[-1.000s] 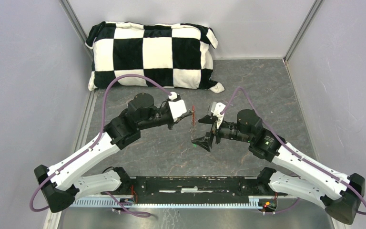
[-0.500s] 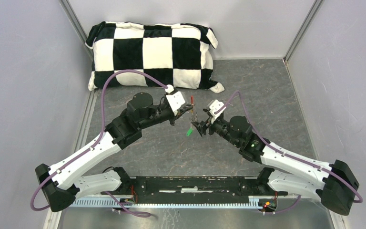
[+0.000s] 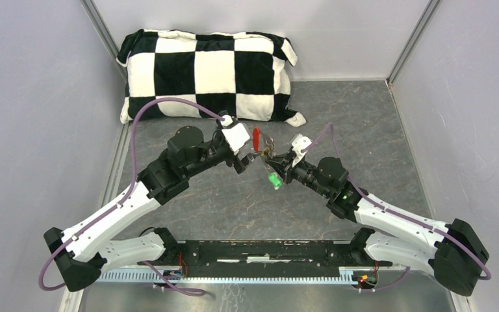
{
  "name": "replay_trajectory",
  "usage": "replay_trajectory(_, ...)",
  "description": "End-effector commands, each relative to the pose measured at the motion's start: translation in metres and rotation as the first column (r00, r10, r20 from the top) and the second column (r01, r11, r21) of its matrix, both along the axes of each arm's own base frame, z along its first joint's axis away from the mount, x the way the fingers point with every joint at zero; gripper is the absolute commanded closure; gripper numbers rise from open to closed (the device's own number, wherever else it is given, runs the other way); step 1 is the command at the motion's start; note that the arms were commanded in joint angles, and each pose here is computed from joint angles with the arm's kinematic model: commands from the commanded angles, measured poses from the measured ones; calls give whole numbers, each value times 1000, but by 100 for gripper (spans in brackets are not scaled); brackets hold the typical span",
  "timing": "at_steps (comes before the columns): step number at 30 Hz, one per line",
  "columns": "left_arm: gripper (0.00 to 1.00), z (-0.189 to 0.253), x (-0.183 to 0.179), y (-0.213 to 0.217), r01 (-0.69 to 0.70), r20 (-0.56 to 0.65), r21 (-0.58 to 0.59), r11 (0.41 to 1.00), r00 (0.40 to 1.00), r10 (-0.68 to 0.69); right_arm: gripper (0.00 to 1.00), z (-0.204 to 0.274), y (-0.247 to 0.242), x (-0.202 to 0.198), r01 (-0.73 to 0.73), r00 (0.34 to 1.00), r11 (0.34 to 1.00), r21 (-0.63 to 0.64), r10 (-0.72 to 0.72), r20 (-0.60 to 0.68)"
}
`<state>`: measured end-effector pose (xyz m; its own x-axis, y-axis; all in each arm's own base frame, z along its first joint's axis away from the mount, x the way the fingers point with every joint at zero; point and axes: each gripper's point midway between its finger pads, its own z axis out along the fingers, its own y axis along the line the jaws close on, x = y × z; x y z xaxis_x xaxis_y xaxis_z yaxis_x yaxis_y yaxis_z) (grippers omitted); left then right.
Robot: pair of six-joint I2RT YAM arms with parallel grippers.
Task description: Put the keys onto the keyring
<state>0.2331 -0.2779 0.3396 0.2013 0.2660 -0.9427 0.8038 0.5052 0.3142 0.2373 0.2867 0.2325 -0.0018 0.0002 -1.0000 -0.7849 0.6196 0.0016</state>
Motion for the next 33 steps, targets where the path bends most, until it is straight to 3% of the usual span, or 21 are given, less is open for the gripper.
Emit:
replay_trajectory(1,0,21,22,23,-108,147,141,984,985,87,100,-2,22,-33,-251,953,968,21,251,-172)
replay_trajectory(5,0,20,44,49,-220,110,223,950,974,199,100,-32,30,-64,-404,848,913,50,395,-355)
replay_trajectory(9,0,25,64,78,-267,22,215,939,963,269,100,-40,26,-78,-429,800,894,128,442,-405)
replay_trajectory(13,0,8,68,96,-269,-9,342,900,957,290,100,-52,26,-85,-457,737,872,174,481,-476)
replay_trajectory(17,0,-19,69,113,-290,-57,415,862,937,343,100,-69,25,-72,-433,722,883,181,461,-516)
replay_trajectory(23,0,-57,94,153,-387,-181,422,820,850,494,94,-118,22,-39,-379,672,913,154,386,-632)
replay_trajectory(27,0,-81,104,177,-405,-223,403,821,826,518,82,-150,13,-10,-319,659,939,126,316,-683)
replay_trajectory(29,0,-93,105,182,-410,-229,386,826,825,516,77,-162,8,4,-292,684,952,89,272,-677)
replay_trajectory(31,0,-109,101,183,-395,-247,381,836,828,504,67,-174,5,14,-272,688,961,55,234,-687)
replay_trajectory(32,0,-116,99,183,-390,-255,381,838,827,501,52,-181,2,17,-263,686,964,35,213,-696)
replay_trajectory(33,0,-124,96,183,-386,-268,381,840,824,500,19,-185,0,20,-256,687,967,17,194,-700)
